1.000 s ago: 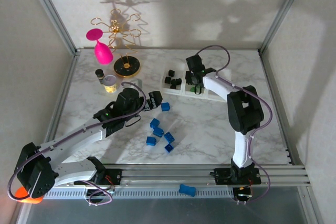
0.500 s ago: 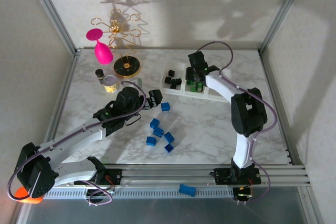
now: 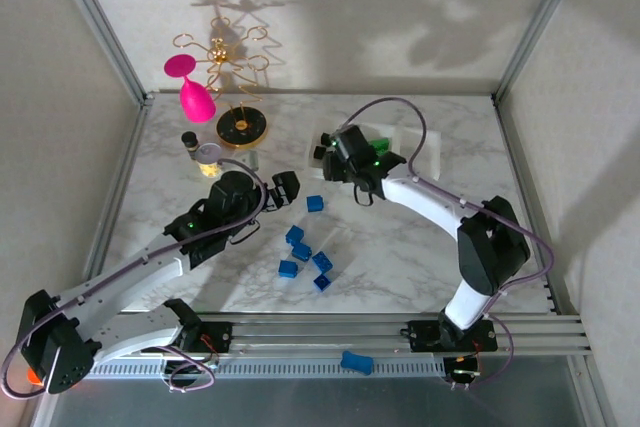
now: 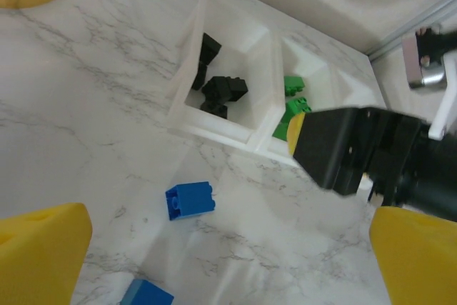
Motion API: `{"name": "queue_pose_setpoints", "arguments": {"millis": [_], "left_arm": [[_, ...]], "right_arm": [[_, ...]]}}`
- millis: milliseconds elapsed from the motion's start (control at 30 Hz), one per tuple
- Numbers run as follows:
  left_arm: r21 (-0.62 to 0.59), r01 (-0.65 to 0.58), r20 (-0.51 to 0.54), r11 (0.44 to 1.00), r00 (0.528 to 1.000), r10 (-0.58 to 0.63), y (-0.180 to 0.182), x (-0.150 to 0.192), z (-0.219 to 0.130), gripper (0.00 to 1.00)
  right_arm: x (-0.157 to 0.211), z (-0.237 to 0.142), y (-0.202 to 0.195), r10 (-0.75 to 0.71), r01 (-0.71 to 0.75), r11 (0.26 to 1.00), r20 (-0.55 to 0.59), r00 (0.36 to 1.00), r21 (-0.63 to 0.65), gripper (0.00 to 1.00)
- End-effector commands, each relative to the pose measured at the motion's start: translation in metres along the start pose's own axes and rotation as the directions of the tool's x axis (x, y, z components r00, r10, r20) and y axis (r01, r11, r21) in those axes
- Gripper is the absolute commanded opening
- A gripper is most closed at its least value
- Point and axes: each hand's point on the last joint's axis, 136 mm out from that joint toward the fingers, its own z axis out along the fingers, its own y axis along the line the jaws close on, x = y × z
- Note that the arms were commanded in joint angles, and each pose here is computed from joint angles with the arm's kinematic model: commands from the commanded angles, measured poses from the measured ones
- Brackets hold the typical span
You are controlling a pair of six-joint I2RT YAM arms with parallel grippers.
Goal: Sort the legos into containers by color
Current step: Pick up the lego from the center of the table.
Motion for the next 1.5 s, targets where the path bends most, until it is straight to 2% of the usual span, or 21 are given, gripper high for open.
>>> {"name": "queue_pose_setpoints", "arguments": {"millis": [0,233,433,567,700,1067,1233,1467], "left_arm": [[-0.076,0.018,0.013,0.997,1.0,-0.017,0.023,0.007,-0.008,0.99],[-0.123,0.037,0.044,0.992,0.999,-0.032,0.041,0.007,-0.021,1.0],[-0.158,0.036,0.057,0.987,0.998,-0.027,0.053,0.008,-0.026,1.0],[-0.163,0.032,0.054,0.986,0.998,-0.024,0.056,0.01,-0.025,1.0],[-0.158,0.032,0.048,0.987,0.999,-0.024,0.055,0.01,-0.022,1.0],[-0.148,0.036,0.038,0.988,0.999,-0.031,0.054,0.013,-0.019,1.0],[-0.141,0.04,0.031,0.989,0.999,-0.036,0.052,0.014,-0.017,1.0],[-0.119,0.049,0.03,0.992,0.999,-0.046,0.047,0.012,-0.018,1.0]], "right_arm": [[0.012,-0.008,0.032,0.025,-0.025,0.997,-0.003,1.0,-0.073,0.66],[0.049,0.018,0.074,0.012,-0.022,0.993,-0.081,0.997,-0.117,0.74],[0.071,0.047,0.059,0.004,-0.005,1.0,-0.134,0.991,-0.009,0.79],[0.08,0.062,0.059,-0.019,0.021,1.0,-0.163,0.986,0.016,0.8],[0.081,0.074,0.059,-0.035,0.042,0.998,-0.17,0.985,0.038,0.76],[0.087,0.088,0.049,-0.056,0.071,0.995,-0.19,0.98,0.073,0.57],[0.086,0.084,0.048,-0.057,0.07,0.996,-0.183,0.981,0.064,0.45],[0.069,0.061,0.049,-0.05,0.057,0.997,-0.141,0.989,0.044,0.4]]}}
